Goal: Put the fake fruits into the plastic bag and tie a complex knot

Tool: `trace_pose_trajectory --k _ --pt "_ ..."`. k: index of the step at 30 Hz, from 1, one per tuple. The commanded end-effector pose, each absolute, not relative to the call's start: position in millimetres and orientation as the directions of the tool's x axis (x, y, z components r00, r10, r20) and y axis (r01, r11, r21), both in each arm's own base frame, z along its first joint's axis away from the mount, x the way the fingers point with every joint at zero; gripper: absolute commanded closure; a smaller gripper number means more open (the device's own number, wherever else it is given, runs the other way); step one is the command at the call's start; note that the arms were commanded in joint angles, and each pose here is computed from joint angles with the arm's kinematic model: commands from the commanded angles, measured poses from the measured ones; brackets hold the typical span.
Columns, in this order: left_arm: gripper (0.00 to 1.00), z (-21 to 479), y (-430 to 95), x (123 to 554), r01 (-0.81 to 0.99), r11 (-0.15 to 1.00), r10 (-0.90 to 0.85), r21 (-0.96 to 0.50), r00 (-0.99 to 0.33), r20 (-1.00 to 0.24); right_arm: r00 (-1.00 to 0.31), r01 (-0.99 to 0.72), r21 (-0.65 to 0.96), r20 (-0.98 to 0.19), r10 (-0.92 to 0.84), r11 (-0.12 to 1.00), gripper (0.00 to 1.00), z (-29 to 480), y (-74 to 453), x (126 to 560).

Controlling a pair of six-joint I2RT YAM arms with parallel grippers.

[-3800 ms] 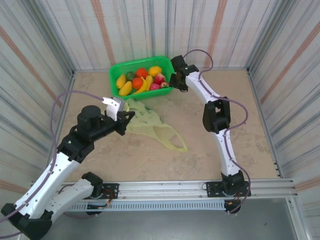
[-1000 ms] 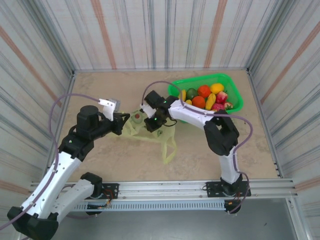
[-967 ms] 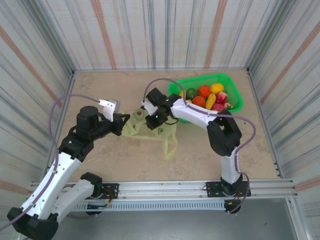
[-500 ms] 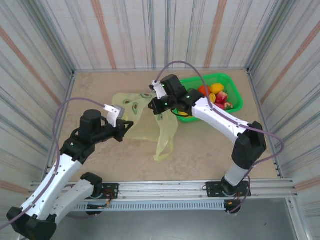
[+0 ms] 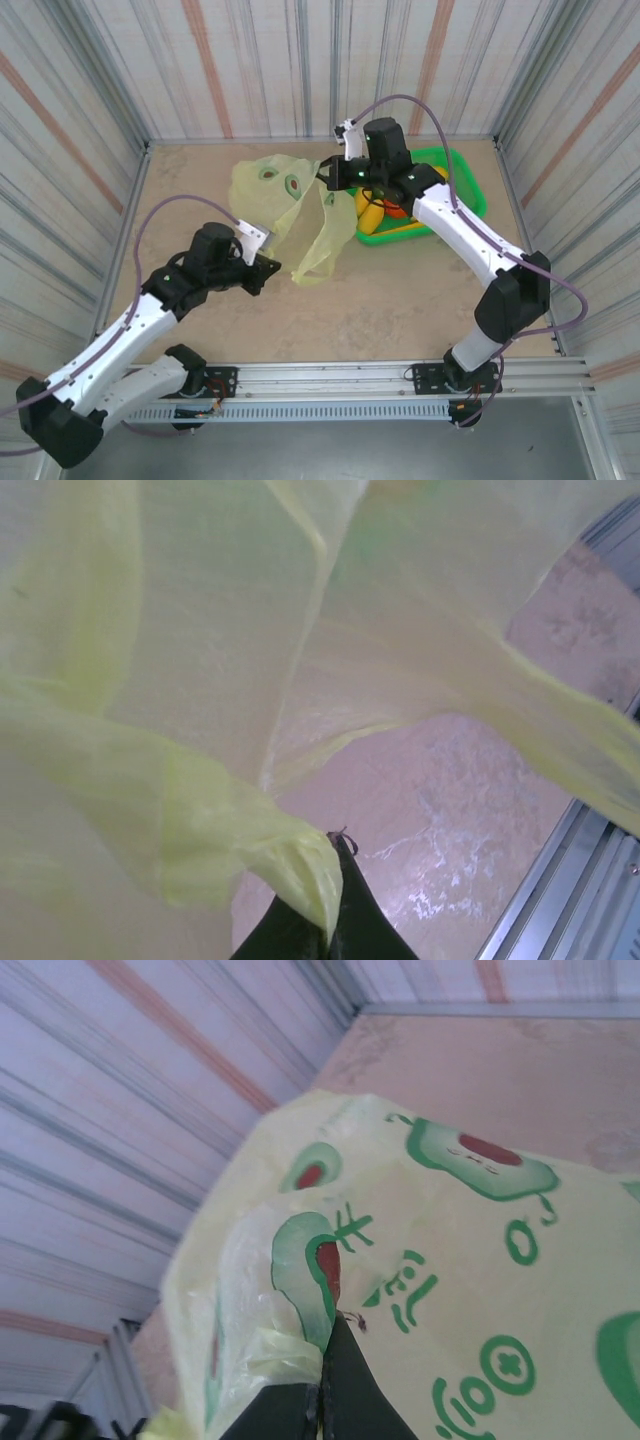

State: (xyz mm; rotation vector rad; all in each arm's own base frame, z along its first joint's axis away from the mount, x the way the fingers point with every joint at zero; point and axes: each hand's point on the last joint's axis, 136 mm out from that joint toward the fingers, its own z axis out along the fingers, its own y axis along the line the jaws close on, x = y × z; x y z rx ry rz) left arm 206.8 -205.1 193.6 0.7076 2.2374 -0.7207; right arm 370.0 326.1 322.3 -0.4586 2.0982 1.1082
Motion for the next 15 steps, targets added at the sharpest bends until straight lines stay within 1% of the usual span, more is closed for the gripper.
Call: trace_pose_trajectory --k 1,3,5,7,11,12,13,15 --pt "1.0 190 -200 213 0.603 0.753 0.276 -0.264 -0.653 -0.705 -0.733 -0.61 0.633 -0.68 -0.035 0.476 1.0 323 342 360" --pt "1.0 197 -205 219 0.593 0.755 0.237 -0.28 -0.645 -0.727 -0.765 -0.605 0.666 -0.639 -0.085 0.436 1.0 309 351 354" --pt "1.0 206 -208 223 0.59 0.753 0.194 -0.292 -0.623 -0.757 -0.782 -0.598 0.672 -0.609 -0.134 0.436 0.99 291 357 350" --pt "1.0 218 -211 226 0.587 0.744 0.131 -0.317 -0.595 -0.793 -0.785 -0.6 0.654 -0.593 -0.18 0.461 0.96 271 360 348" --pt "1.0 236 -214 226 0.597 0.716 0.038 -0.362 -0.551 -0.834 -0.786 -0.581 0.584 -0.584 -0.204 0.567 0.95 242 349 356" --pt "1.0 236 -214 226 0.597 0.712 0.032 -0.369 -0.553 -0.833 -0.785 -0.575 0.567 -0.586 -0.201 0.589 0.88 239 345 358" --pt "1.0 237 -215 226 0.598 0.709 0.029 -0.375 -0.555 -0.831 -0.783 -0.573 0.559 -0.589 -0.199 0.6 0.77 240 341 359" --pt "1.0 235 -218 226 0.593 0.704 0.027 -0.391 -0.572 -0.82 -0.778 -0.569 0.544 -0.599 -0.189 0.617 0.62 245 335 360"
